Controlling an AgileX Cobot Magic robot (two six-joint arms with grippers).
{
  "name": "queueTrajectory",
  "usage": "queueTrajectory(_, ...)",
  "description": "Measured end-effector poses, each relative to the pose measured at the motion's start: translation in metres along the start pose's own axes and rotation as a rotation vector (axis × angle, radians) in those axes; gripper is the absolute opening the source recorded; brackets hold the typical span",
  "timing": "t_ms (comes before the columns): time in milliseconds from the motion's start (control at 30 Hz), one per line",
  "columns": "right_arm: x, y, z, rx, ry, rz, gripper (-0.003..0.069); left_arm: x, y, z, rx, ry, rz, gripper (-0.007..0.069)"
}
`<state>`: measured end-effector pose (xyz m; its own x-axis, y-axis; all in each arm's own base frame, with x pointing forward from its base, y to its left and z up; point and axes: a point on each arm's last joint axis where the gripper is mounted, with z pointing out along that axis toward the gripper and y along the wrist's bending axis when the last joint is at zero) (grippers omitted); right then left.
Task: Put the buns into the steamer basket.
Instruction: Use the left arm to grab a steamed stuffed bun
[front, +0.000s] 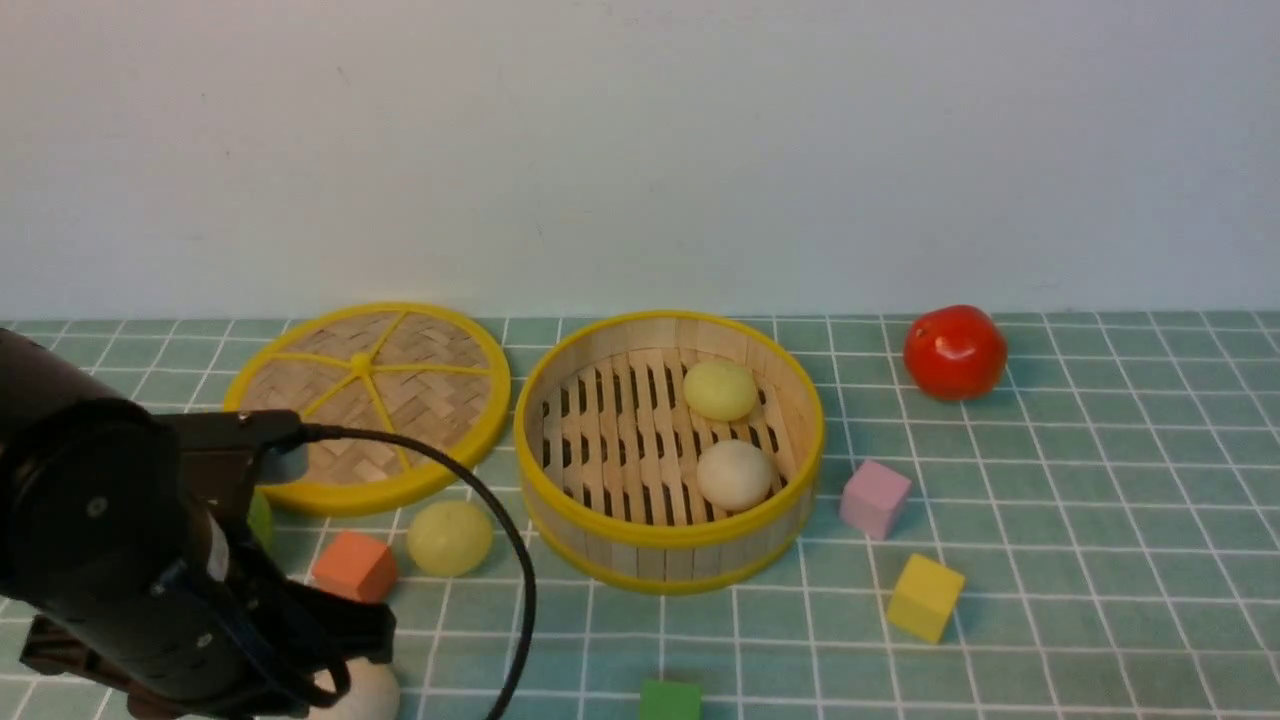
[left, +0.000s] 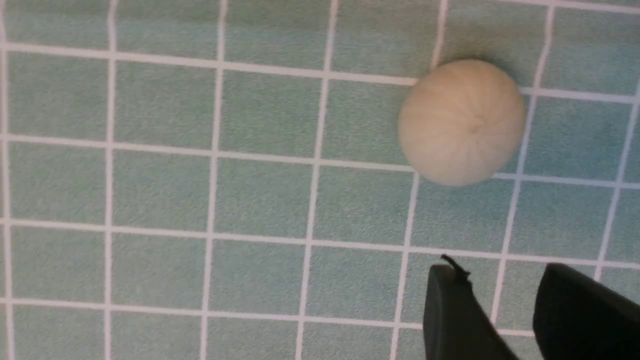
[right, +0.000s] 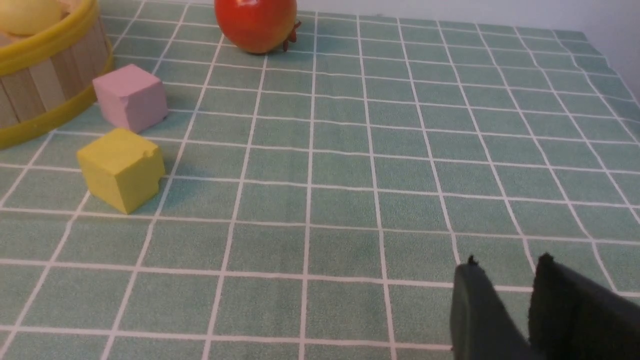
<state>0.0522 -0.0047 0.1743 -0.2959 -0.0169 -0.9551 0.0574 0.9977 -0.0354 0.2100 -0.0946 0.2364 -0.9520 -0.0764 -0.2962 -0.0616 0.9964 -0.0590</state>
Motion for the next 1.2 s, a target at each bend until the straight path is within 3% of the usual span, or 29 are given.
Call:
queueTrajectory(633, 0.0, 0.0, 0.0, 0.001, 0.0, 0.0, 0.0216, -0.007, -0.011, 0.042, -0.054, 0.054, 0.057, 0.0238)
queueTrajectory(1033, 0.0, 0.0, 0.0, 0.001, 0.0, 0.0, 0.0235, -0.02, -0.018, 0.048, 0.003, -0.075, 0.104, 0.0238)
queueTrajectory(1200, 0.0, 0.0, 0.0, 0.001, 0.0, 0.0, 0.0237, -0.021, -0.018, 0.059, -0.029, -0.057, 0.137, 0.0238)
